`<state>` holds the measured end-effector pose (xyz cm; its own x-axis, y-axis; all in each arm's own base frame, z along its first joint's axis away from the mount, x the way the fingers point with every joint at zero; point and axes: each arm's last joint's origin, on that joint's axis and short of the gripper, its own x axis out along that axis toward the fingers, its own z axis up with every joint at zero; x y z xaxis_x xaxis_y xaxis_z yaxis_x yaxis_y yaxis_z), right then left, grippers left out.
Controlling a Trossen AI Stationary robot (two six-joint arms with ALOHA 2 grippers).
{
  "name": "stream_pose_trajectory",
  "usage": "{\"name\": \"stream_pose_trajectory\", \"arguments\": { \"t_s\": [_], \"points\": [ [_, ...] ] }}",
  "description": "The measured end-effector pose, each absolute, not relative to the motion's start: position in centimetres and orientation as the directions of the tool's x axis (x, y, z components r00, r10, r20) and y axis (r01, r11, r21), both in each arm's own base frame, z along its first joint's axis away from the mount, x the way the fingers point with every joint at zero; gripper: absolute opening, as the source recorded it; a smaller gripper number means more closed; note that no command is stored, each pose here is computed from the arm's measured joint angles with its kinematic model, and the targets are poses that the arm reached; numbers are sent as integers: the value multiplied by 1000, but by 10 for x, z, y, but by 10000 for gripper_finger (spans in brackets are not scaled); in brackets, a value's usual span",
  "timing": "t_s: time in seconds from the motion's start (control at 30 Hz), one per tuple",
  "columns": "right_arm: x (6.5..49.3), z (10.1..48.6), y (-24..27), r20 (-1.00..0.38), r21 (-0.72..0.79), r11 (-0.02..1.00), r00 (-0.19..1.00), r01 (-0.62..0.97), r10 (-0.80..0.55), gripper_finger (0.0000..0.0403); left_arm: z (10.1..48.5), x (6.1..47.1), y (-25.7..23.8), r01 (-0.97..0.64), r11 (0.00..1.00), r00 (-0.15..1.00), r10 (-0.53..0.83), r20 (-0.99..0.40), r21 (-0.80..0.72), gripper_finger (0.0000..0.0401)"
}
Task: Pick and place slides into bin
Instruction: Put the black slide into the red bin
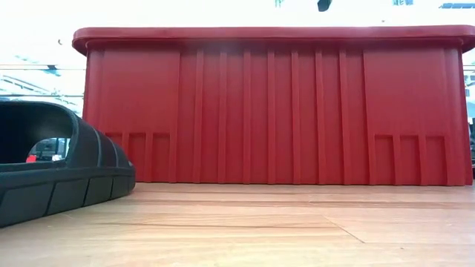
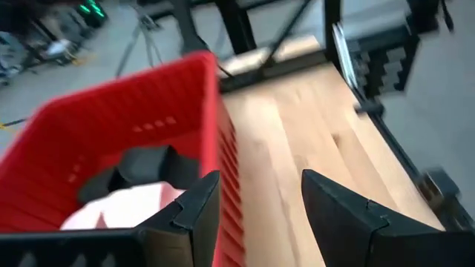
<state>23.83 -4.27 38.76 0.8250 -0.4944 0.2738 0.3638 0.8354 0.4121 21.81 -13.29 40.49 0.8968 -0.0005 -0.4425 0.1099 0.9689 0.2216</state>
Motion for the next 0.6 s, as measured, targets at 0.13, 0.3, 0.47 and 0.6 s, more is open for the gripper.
{"name": "stream_pose_trajectory", "arguments": {
  "t_s": [0.13,0.3,0.47,0.6],
  "points": [
    [239,386,-43,258,430,828,830,360,-494,201,396,229,-155,152,959,851,-5,-525,238,184],
    [240,386,-37,261,476,822,842,314,-473,201,388,235,-184,230,934,810,-27,-586,275,184],
    [240,387,-31,268,557,794,852,244,-450,201,374,229,-210,302,907,762,-45,-646,294,184],
    [240,390,-27,301,628,760,848,168,-436,201,360,219,-230,333,900,714,-47,-698,281,184]
  ]
}}
